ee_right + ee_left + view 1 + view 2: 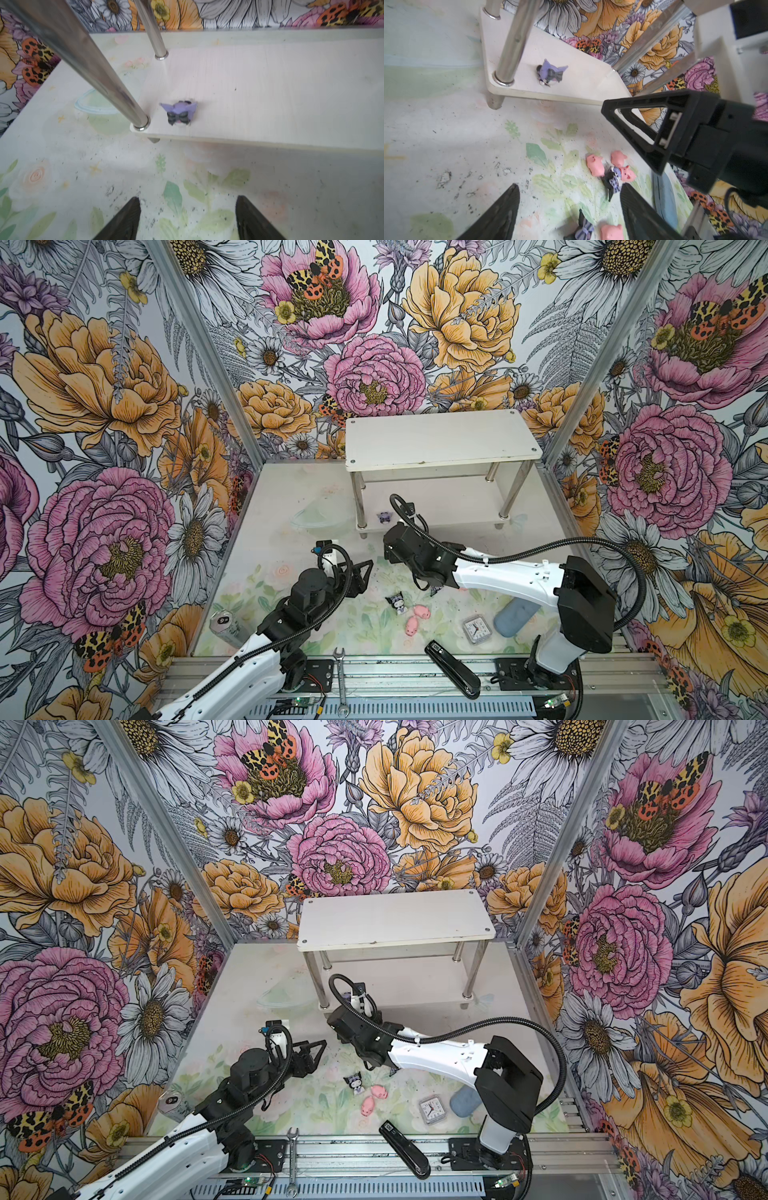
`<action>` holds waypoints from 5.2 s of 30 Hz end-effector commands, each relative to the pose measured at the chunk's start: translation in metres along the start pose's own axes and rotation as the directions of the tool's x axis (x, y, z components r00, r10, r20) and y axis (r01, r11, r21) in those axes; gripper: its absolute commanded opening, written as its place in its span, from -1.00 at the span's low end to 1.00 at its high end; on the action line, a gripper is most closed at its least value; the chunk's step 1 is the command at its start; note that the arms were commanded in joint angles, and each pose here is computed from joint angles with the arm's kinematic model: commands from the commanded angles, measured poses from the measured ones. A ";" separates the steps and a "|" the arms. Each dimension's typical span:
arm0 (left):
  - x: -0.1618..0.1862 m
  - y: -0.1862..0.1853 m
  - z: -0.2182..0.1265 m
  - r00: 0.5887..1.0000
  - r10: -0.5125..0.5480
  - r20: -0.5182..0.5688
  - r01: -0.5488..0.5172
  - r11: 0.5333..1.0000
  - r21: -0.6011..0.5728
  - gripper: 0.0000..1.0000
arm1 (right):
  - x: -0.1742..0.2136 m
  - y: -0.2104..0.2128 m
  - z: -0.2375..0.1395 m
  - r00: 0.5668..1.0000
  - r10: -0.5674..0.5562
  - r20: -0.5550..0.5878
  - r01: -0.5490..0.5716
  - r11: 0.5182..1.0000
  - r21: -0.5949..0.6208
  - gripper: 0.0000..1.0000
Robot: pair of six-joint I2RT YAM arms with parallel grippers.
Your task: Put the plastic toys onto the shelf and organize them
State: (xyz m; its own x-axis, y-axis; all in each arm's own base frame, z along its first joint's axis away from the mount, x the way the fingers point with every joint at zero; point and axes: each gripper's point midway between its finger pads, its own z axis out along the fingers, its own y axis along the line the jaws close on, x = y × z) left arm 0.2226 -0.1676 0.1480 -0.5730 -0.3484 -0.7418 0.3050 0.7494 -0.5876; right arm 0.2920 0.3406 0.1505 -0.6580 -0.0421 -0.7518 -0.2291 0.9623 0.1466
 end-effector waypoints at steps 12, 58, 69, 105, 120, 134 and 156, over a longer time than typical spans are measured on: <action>0.046 0.027 -0.029 0.992 -0.114 -0.055 0.114 0.993 -0.012 0.56 | 0.121 0.025 0.013 0.944 -0.013 -0.330 0.013 1.000 -0.004 0.56; 0.043 -0.030 -0.024 0.991 -0.079 -0.104 0.102 0.965 0.243 0.84 | 0.052 -0.019 -0.013 0.984 0.161 -0.080 -0.157 0.986 0.049 -0.71; 0.028 -0.089 -0.025 0.992 0.062 -0.111 -0.006 0.897 0.442 0.94 | 0.025 0.026 -0.041 0.906 0.408 -0.116 -0.422 0.845 -0.329 -0.77; 0.020 -0.098 -0.011 0.991 0.097 -0.087 -0.057 0.925 0.376 0.80 | -0.009 0.011 -0.095 0.894 0.440 -0.090 -0.429 0.777 -0.460 -0.79; 0.005 -0.125 0.007 0.986 0.158 -0.050 -0.123 0.900 0.418 0.62 | -0.002 0.055 -0.087 0.895 0.396 -0.205 -0.440 0.709 -0.551 -0.79; -0.007 -0.126 0.003 0.979 0.205 -0.004 -0.186 0.899 0.396 -0.68 | 0.004 0.050 -0.094 0.901 0.373 -0.219 -0.431 0.729 -0.531 -0.39; 0.015 -0.145 0.009 0.953 0.295 -0.063 -0.224 0.834 0.504 -1.00 | -0.003 0.032 -0.093 0.955 0.119 -0.271 -0.222 0.895 -0.388 0.26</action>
State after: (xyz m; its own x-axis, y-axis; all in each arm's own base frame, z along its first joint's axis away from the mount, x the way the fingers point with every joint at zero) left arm 0.1843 -0.2775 0.1977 -0.5482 -0.0756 -0.8329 0.7078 0.4886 -0.5102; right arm 0.2200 0.3430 0.2142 -0.8503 0.0483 -0.5240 -0.3021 0.7705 0.5613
